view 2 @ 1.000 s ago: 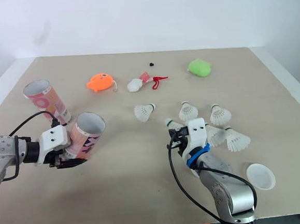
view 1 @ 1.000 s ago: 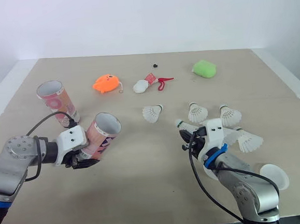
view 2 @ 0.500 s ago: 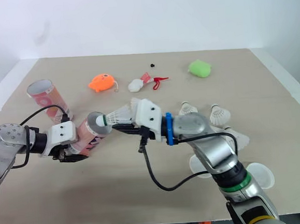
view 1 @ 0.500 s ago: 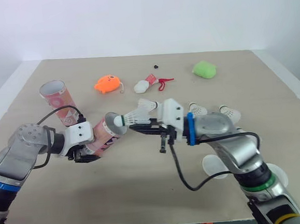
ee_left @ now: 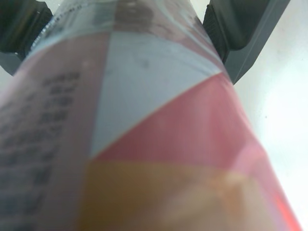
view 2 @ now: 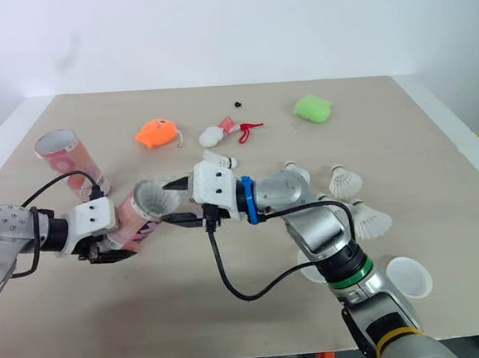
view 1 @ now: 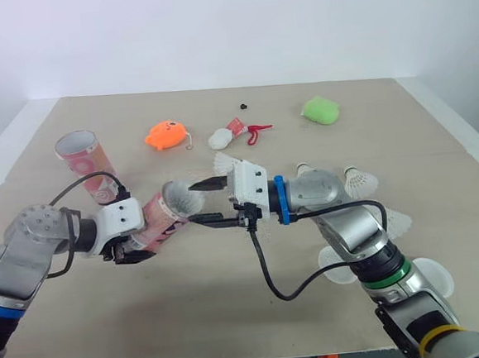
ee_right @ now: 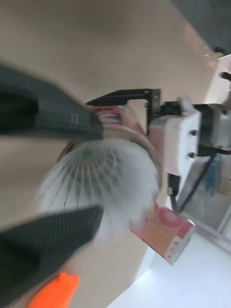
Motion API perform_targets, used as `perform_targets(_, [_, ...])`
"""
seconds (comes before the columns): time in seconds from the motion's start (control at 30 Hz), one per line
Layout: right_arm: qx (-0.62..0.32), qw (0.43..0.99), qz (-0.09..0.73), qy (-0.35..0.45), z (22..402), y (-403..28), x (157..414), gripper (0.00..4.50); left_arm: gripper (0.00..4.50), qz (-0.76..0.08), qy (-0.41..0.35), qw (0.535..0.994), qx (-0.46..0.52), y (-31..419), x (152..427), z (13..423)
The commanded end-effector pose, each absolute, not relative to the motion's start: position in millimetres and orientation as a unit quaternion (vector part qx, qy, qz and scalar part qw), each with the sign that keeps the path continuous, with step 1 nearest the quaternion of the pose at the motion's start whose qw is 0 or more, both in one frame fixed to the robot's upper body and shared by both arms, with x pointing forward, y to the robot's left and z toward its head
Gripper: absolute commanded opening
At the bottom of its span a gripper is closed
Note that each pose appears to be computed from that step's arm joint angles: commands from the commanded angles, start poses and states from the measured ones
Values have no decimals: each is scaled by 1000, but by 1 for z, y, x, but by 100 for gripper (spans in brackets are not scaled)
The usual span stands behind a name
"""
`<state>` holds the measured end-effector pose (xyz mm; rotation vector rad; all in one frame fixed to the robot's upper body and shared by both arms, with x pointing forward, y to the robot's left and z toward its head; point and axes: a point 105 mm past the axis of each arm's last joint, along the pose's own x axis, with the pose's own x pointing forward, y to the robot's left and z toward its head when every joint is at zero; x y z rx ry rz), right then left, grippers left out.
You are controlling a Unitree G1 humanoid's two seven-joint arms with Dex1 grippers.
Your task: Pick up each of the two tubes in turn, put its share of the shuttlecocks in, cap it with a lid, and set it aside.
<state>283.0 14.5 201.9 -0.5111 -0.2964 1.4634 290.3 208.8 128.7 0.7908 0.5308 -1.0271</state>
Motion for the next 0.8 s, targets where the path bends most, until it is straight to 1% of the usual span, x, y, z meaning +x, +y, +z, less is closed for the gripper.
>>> perform_targets(0.03, [-181, 711, 660, -162, 225, 8, 278, 441, 337, -460, 270, 768, 354, 218, 281, 122])
perform_targets(0.1, [-135, 737, 641, -167, 236, -1, 287, 441, 337, -451, 274, 776, 345, 222, 277, 122])
perform_targets(0.13, [-121, 757, 620, -168, 239, -7, 297, 441, 337, -446, 279, 779, 341, 226, 274, 121])
perform_targets(0.23, [-138, 833, 515, -145, 228, -19, 344, 441, 337, -432, 292, 786, 332, 234, 265, 115])
perform_targets(0.27, [-153, 846, 492, -135, 220, -17, 357, 441, 337, -432, 295, 788, 326, 234, 260, 113])
perform_targets(0.3, [-171, 850, 483, -126, 213, -11, 364, 441, 337, -433, 297, 789, 318, 233, 256, 112])
perform_targets(0.37, [-195, 850, 474, -116, 204, 0, 373, 441, 337, -433, 298, 793, 307, 232, 249, 111])
perform_targets(0.57, [-240, 851, 453, -109, 199, 33, 392, 441, 337, -420, 301, 806, 289, 239, 236, 111])
perform_targets(0.7, [-260, 831, 478, -114, 192, 63, 385, 441, 337, -412, 303, 811, 285, 240, 231, 111])
perform_targets(0.8, [-267, 822, 492, -105, 184, 75, 380, 441, 337, -412, 302, 812, 283, 238, 229, 111])
